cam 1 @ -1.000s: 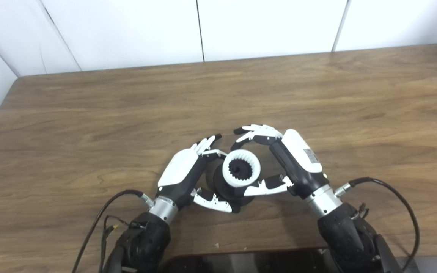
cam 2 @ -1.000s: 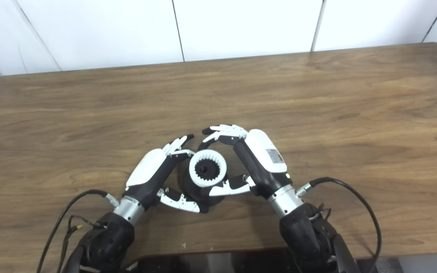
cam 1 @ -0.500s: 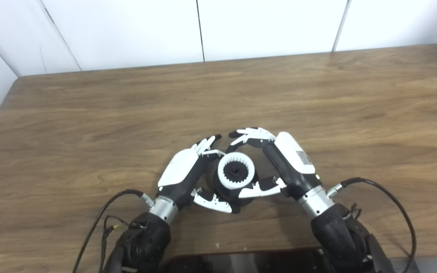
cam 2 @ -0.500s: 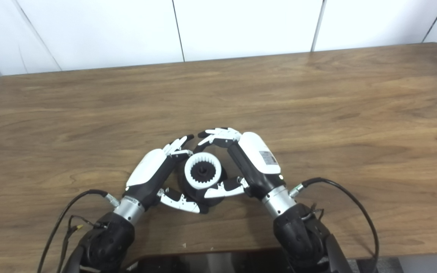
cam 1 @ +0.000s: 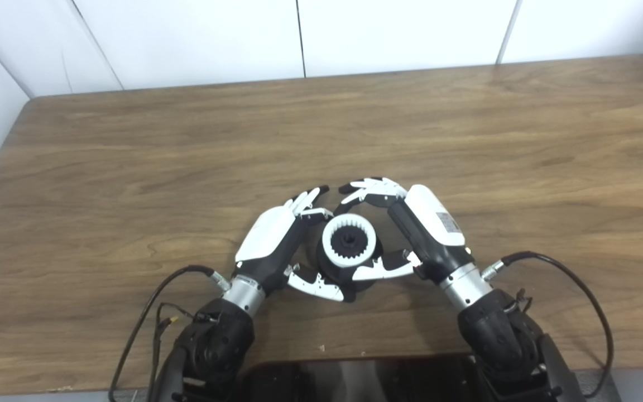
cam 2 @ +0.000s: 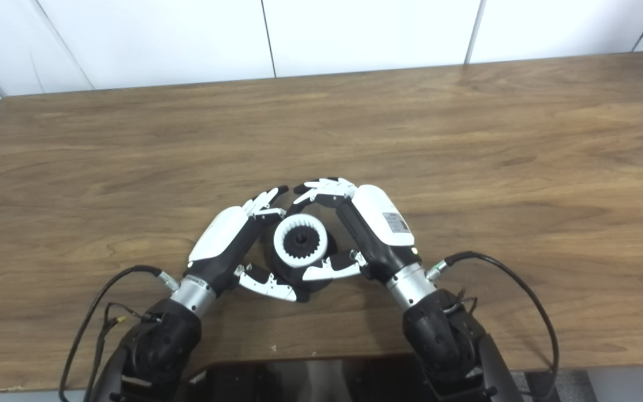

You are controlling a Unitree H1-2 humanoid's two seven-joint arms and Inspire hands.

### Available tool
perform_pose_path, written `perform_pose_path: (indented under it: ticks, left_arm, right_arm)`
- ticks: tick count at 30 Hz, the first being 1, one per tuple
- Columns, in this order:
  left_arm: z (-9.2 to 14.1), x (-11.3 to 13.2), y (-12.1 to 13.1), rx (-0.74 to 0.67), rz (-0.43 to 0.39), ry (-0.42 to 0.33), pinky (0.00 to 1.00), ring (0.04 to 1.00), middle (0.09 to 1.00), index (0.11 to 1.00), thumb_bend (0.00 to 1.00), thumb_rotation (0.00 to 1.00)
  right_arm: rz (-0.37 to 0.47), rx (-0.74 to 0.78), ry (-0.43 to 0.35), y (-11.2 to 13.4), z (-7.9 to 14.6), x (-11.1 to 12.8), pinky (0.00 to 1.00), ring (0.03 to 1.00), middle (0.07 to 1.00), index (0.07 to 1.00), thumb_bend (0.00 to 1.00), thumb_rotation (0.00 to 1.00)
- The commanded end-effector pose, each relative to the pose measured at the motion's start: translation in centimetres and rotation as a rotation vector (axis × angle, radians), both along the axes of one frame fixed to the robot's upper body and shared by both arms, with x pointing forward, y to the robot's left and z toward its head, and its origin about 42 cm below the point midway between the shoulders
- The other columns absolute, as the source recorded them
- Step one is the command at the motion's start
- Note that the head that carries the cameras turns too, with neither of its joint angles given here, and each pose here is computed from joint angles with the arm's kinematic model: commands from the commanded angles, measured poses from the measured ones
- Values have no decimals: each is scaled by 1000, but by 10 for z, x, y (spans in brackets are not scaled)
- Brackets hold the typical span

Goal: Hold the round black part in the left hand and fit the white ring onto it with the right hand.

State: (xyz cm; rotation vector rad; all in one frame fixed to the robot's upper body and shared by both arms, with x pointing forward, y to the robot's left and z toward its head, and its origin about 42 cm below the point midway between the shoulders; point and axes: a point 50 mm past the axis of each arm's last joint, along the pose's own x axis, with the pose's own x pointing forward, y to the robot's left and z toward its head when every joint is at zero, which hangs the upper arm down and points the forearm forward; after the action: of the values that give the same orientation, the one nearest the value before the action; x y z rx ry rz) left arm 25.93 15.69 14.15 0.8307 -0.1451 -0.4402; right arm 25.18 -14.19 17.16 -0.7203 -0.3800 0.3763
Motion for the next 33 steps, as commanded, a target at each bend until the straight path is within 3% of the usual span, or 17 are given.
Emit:
perform_pose_path:
  ticks: [1,7,9,14,22,33]
  left_arm:
    - [22,6,-5,-26,-12,-84,1000,1000,1000,608,971,257]
    - [24,7,-3,-25,-12,-84,1000,1000,1000,607,970,269]
    - [24,7,-3,-23,-12,-88,1000,1000,1000,608,978,290]
    - [24,8,-1,-20,-14,-94,1000,1000,1000,611,976,318]
    - [26,9,1,-16,-12,-93,1000,1000,1000,610,971,288]
    - [25,8,2,-14,-13,-92,1000,1000,1000,610,972,283]
  right_arm:
    - [25,8,-33,6,10,6,903,849,794,480,521,145]
    - [14,-86,-2,-3,11,8,893,869,826,494,520,156]
    - [19,-121,21,-7,12,8,896,898,866,681,778,294]
    - [25,-140,56,-15,16,9,889,940,938,897,990,434]
    - [44,-159,73,-18,20,9,925,975,976,993,1000,491]
    - [46,-215,132,-24,25,9,950,1000,1000,1000,1000,466]
